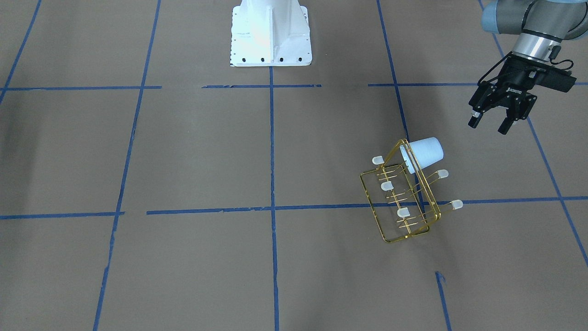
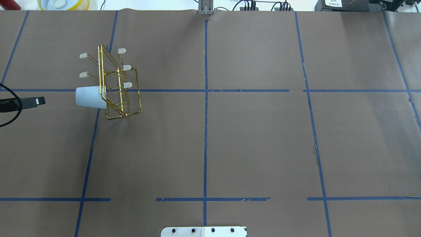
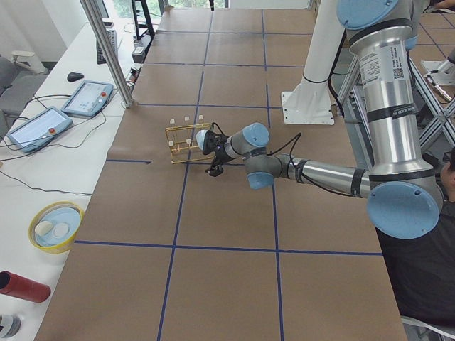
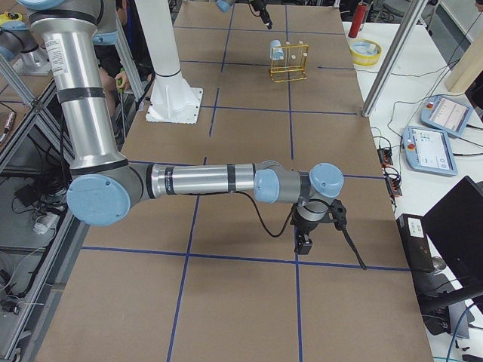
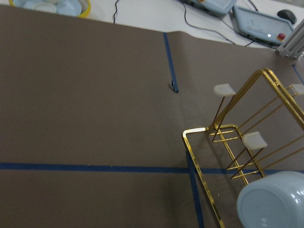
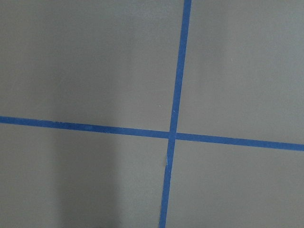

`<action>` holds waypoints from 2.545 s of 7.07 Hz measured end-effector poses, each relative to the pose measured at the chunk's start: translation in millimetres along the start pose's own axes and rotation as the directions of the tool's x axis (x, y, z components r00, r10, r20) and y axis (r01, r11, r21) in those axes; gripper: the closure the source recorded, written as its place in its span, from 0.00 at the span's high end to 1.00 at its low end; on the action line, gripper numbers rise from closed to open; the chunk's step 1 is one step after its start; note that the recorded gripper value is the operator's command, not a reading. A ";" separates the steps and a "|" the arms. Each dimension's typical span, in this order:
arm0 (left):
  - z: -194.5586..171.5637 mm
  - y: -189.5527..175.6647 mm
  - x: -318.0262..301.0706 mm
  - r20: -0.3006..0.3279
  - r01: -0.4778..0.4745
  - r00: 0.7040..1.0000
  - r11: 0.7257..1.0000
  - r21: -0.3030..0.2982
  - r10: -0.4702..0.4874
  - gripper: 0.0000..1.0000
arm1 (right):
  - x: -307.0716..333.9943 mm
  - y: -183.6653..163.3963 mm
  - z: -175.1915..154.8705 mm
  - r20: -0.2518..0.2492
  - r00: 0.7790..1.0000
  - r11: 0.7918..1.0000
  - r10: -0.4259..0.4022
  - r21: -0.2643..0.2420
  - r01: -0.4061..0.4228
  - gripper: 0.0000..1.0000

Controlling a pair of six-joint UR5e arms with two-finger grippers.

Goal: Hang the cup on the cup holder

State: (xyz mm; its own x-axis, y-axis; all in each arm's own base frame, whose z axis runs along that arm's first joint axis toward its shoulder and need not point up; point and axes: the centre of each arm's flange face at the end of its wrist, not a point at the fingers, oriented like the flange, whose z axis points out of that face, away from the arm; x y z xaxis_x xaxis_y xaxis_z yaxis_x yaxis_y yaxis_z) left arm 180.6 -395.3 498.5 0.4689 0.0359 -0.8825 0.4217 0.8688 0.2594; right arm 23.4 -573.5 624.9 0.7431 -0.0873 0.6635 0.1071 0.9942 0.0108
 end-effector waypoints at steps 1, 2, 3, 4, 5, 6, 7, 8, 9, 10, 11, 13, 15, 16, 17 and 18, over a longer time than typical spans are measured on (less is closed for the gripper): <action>-11.5 -12.5 -13.9 -0.008 0.048 0.999 0.994 -0.098 -0.049 1.00 | 0.2 0.0 0.2 0.000 1.000 1.000 0.000 0.000 0.000 1.00; -22.4 -32.1 -32.0 0.009 0.047 0.999 0.989 -0.140 -0.046 1.00 | 0.2 0.1 0.3 0.000 1.000 1.000 0.000 -0.001 0.000 1.00; -33.5 -64.4 -54.7 0.066 -0.014 0.997 0.988 -0.157 0.025 1.00 | 0.2 0.1 0.3 0.000 1.000 1.000 0.000 -0.001 0.000 1.00; -49.0 -114.9 -78.9 0.151 -0.086 0.982 0.980 -0.177 0.114 1.00 | 0.2 0.0 0.3 0.000 1.000 1.000 0.000 0.000 0.000 1.00; -69.1 -168.0 -105.0 0.224 -0.143 0.955 0.965 -0.217 0.192 1.00 | 0.2 0.0 0.2 0.000 1.000 1.000 -0.001 0.000 0.001 1.00; -85.3 -206.6 -137.4 0.265 -0.176 0.931 0.946 -0.271 0.249 1.00 | 0.2 0.0 0.3 0.000 1.000 1.000 0.000 0.000 0.000 1.00; -92.5 -225.4 -176.0 0.283 -0.183 0.918 0.929 -0.322 0.279 1.00 | 0.2 0.0 0.3 0.000 1.000 1.000 0.000 0.000 0.000 1.00; -93.8 -228.8 -212.3 0.290 -0.172 0.913 0.916 -0.363 0.287 1.00 | 0.2 0.0 0.3 0.000 1.000 1.000 0.000 0.000 0.000 1.00; -92.5 -223.9 -241.2 0.291 -0.157 0.912 0.902 -0.401 0.289 1.00 | 0.2 0.1 0.3 0.000 1.000 1.000 0.000 -0.001 0.000 1.00; -91.1 -215.7 -259.6 0.289 -0.137 0.914 0.886 -0.443 0.285 1.00 | 0.3 0.1 0.3 0.000 1.000 1.000 0.000 -0.001 0.000 1.00; -90.7 -205.3 -271.5 0.284 -0.115 0.917 0.867 -0.485 0.280 1.00 | 0.2 0.1 0.3 0.000 1.000 1.000 0.000 -0.001 0.000 1.00; -100.9 -180.6 -276.9 0.273 -0.098 0.921 0.844 -0.528 0.277 1.00 | 0.3 0.1 0.3 0.000 1.000 1.000 0.001 -0.001 -0.001 1.00; -108.3 -163.4 -276.8 0.268 -0.099 0.922 0.841 -0.533 0.279 1.00 | 0.2 0.1 0.3 0.000 1.000 1.000 0.000 -0.001 0.000 1.00; -108.5 -160.0 -276.9 0.260 -0.099 0.926 0.841 -0.531 0.273 1.00 | 0.2 0.1 0.3 0.000 1.000 1.000 0.000 -0.001 0.000 1.00; -106.6 -157.4 -275.7 0.231 -0.097 0.940 0.845 -0.526 0.251 1.00 | 0.2 0.1 0.3 0.000 1.000 1.000 0.000 -0.001 0.000 1.00; -104.6 -157.4 -271.6 0.194 -0.100 0.954 0.850 -0.517 0.230 1.00 | 0.2 0.1 0.3 0.000 1.000 1.000 0.000 -0.001 0.000 1.00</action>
State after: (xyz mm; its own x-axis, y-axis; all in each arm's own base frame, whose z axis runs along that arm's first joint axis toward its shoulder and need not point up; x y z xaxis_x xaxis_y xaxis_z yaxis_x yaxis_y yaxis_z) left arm -94.3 -490.1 656.4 0.6950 0.1381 -0.7056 -0.0897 0.9904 0.1054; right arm 23.4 -573.4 625.3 0.7431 -0.0874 0.6635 0.1076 0.9941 0.0104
